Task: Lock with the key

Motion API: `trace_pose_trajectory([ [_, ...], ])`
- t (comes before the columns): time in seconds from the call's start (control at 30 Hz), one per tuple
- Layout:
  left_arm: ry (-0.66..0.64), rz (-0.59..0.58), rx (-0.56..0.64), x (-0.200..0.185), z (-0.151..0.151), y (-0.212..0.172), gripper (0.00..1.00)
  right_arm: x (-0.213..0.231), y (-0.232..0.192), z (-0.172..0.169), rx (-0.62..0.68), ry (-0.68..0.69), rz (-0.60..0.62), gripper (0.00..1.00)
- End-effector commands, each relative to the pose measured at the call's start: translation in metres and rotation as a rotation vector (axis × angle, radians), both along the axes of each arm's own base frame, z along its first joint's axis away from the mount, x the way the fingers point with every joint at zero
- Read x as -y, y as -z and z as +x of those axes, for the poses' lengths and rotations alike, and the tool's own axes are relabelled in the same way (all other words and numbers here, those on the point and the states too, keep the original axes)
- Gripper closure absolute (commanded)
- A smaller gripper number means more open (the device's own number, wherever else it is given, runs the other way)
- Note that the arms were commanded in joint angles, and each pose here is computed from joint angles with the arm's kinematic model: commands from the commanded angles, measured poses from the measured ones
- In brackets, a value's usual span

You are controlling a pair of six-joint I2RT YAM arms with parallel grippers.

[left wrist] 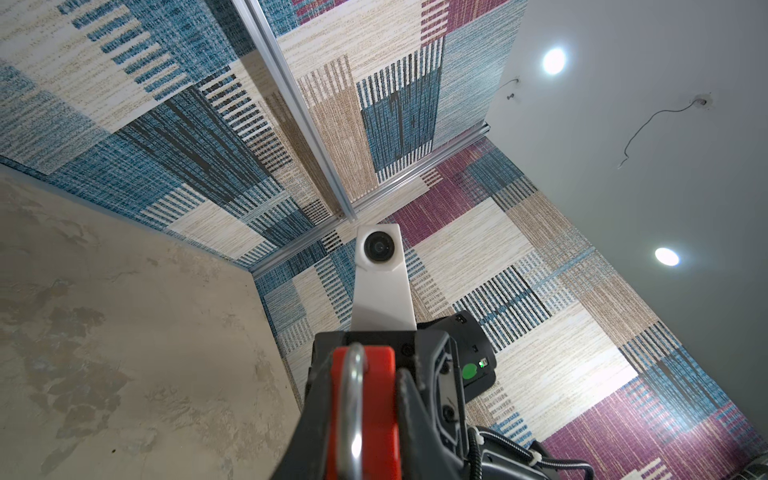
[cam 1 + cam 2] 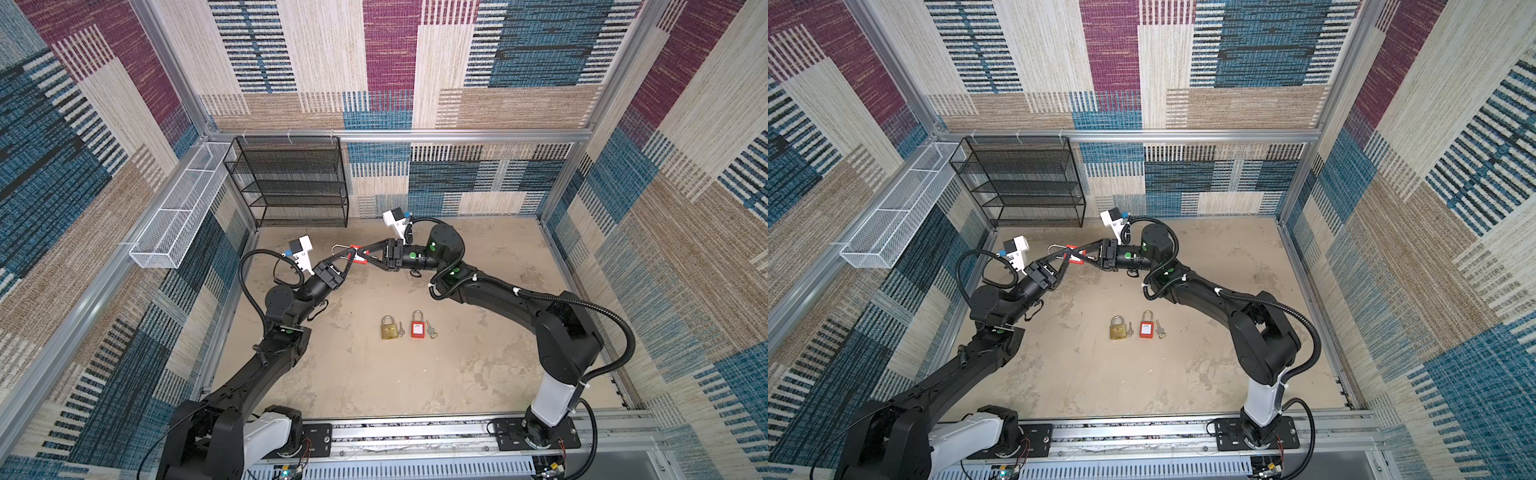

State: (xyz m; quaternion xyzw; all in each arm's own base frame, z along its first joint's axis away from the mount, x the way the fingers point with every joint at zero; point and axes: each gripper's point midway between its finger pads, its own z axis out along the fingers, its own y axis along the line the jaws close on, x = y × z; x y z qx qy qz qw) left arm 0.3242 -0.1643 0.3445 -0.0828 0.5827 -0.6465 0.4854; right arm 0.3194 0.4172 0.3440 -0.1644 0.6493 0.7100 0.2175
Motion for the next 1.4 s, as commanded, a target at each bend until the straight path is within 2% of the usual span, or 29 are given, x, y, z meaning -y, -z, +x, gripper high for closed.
trace_pose_trajectory([
  [0.0, -0.015, -0.012, 0.067, -0.003, -0.005, -0.015, 1.0, 0.006, -0.008, -0.001, 0.03, 0.005, 0.012, 0.46],
  [0.13, -0.02, -0.012, 0.072, -0.004, -0.006, -0.017, 1.0, 0.017, -0.004, 0.004, 0.021, 0.03, 0.005, 0.43],
  [0.37, -0.019, -0.012, 0.074, -0.004, -0.007, -0.019, 1.0, 0.028, 0.003, 0.007, 0.004, 0.057, -0.006, 0.44],
  [0.77, -0.019, -0.007, 0.072, -0.004, -0.005, -0.019, 1.0, 0.027, 0.014, 0.001, -0.009, 0.016, -0.023, 0.53],
  [0.93, -0.02, -0.006, 0.069, -0.004, -0.005, -0.017, 1.0, 0.027, 0.011, -0.004, -0.003, 0.0, -0.017, 0.53],
  [1.23, -0.02, -0.009, 0.063, -0.004, -0.004, -0.015, 1.0, 0.024, 0.012, -0.008, -0.002, -0.014, -0.018, 0.63],
  [1.37, -0.022, -0.008, 0.062, -0.004, -0.004, -0.014, 1.0, 0.024, 0.007, -0.01, 0.007, -0.023, -0.012, 0.64],
])
